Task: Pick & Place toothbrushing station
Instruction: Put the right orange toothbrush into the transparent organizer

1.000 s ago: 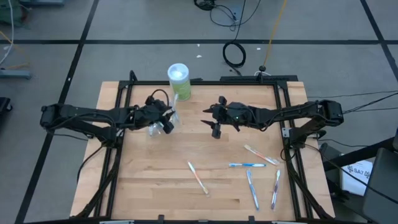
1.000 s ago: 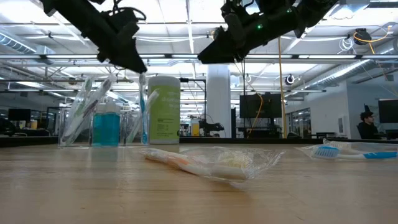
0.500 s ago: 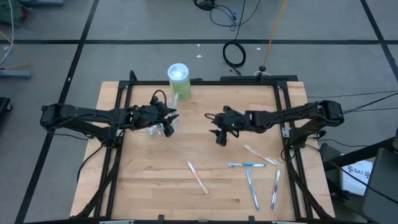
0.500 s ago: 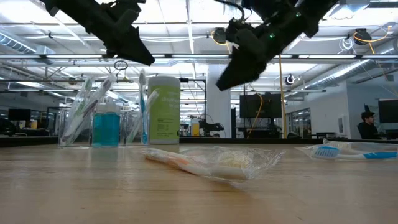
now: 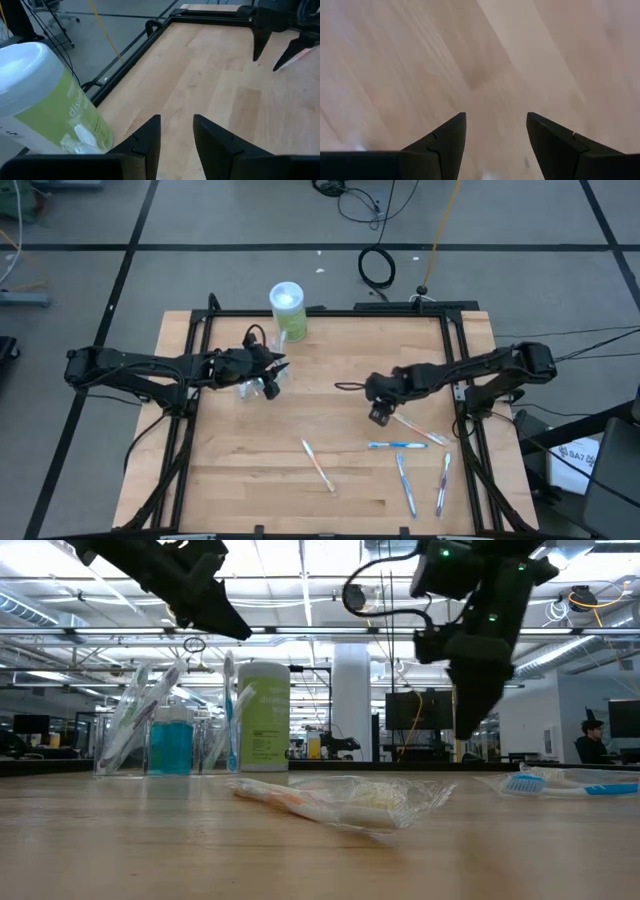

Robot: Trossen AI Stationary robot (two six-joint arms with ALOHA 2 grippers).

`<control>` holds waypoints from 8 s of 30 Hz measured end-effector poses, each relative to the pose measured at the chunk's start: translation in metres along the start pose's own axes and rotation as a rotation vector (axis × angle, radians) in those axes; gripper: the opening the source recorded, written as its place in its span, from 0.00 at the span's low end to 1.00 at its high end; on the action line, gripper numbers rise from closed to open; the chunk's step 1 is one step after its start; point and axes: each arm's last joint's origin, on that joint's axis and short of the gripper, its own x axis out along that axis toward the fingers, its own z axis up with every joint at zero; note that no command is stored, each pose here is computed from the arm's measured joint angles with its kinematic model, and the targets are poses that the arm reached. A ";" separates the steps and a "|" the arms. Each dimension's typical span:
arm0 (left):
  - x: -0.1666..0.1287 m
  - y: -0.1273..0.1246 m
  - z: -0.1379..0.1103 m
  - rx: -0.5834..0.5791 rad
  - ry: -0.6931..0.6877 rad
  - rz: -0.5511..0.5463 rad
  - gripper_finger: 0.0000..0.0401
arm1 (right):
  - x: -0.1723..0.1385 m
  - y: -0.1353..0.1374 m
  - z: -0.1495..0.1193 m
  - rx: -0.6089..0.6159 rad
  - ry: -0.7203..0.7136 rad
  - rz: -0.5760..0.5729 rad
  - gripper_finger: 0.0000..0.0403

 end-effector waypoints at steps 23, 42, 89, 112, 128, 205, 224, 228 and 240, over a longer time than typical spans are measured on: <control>0.000 0.000 0.004 -0.019 -0.039 -0.003 0.29 | 0.005 0.004 -0.066 0.114 0.380 -0.009 0.50; 0.000 0.000 0.004 -0.053 -0.040 -0.005 0.29 | 0.026 -0.004 -0.080 0.051 0.293 -0.029 0.35; -0.036 -0.010 -0.007 0.105 0.052 -0.064 0.29 | -0.041 -0.003 0.033 -0.288 -0.978 0.377 0.02; -0.018 -0.028 0.003 0.134 -0.059 -0.247 0.29 | -0.020 0.003 0.062 -0.352 -1.341 0.369 0.04; 0.047 -0.027 0.008 0.042 -0.220 -0.408 0.49 | -0.020 0.003 0.062 -0.346 -1.346 0.375 0.04; 0.089 -0.016 0.044 -0.002 -0.158 -0.398 0.07 | -0.019 -0.005 0.066 -0.351 -1.348 0.315 0.24; 0.034 0.011 0.054 -0.030 -0.056 -0.118 0.08 | -0.013 -0.011 0.066 -0.262 -1.292 0.172 0.41; 0.022 0.016 0.055 -0.040 -0.038 -0.078 0.06 | -0.013 -0.011 0.066 -0.258 -1.290 0.175 0.41; 0.000 0.027 0.046 -0.084 0.073 0.025 0.08 | -0.012 -0.011 0.066 -0.258 -1.284 0.176 0.41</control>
